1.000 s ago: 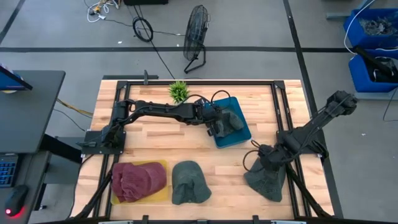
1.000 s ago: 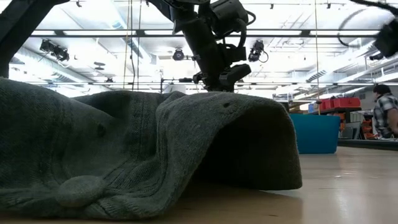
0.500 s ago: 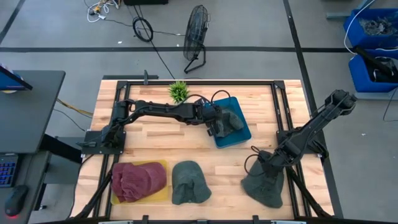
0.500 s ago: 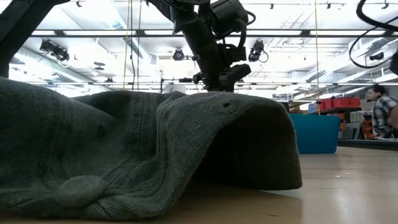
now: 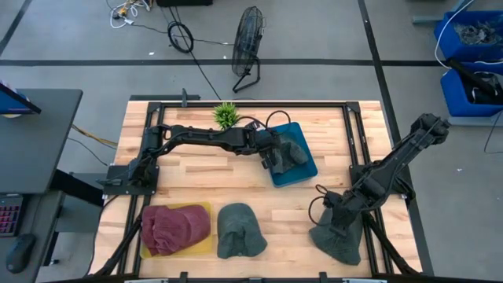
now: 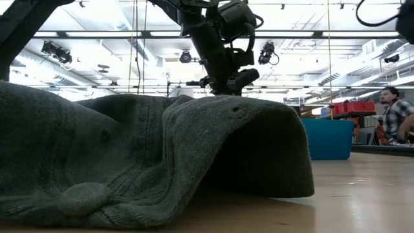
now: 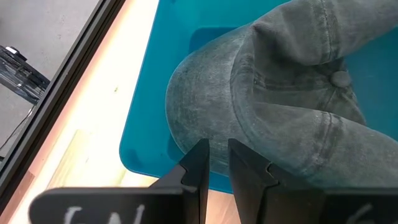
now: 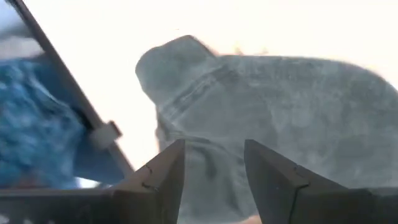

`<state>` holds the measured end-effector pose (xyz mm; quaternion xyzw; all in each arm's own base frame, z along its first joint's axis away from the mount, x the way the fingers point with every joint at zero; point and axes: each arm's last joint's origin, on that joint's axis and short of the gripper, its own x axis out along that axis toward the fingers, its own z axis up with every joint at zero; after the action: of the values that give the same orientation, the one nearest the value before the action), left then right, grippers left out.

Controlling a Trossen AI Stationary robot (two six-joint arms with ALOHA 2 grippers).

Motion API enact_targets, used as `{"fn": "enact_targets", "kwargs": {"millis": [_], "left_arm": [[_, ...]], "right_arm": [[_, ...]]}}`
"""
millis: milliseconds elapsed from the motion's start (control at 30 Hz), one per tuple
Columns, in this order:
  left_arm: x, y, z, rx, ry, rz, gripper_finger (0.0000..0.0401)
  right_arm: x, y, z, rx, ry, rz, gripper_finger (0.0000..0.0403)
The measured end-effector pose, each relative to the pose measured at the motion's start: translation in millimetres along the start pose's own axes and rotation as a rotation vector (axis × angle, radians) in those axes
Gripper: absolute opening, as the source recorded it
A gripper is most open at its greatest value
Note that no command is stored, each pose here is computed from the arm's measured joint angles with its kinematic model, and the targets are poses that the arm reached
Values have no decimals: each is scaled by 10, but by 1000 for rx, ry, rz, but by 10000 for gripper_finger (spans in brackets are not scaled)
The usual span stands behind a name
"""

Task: Pick & Place hat
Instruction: Put the right black cap into the blue bin

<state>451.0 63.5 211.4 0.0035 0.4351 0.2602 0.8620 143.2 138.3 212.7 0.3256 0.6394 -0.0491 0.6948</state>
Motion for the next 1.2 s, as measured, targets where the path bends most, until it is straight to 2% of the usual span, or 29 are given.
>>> {"fn": "enact_targets", "kwargs": {"millis": [133,467,633,700,867,1100,1200], "left_arm": [[-3,-4,-1,2,1,-2,62],[-1,-3,-3,1,2,-1,62],[-2,-4,-3,1,2,-2,62],[-1,-3,-3,1,2,-2,62],[-2,-4,-3,2,2,-2,62],[-1,-3,-3,11,2,-2,62],[-1,-3,-3,35,2,-2,62]], "right_arm": [[166,-11,-69,-57,42,-69,169],[615,28,-151,-78,111,-238,169],[745,8,-140,-57,117,-298,143],[751,0,-139,-57,119,-305,116],[752,-20,-111,-44,134,-312,18],[565,175,-29,-85,210,-292,11],[339,307,18,-128,189,-353,6]]}}
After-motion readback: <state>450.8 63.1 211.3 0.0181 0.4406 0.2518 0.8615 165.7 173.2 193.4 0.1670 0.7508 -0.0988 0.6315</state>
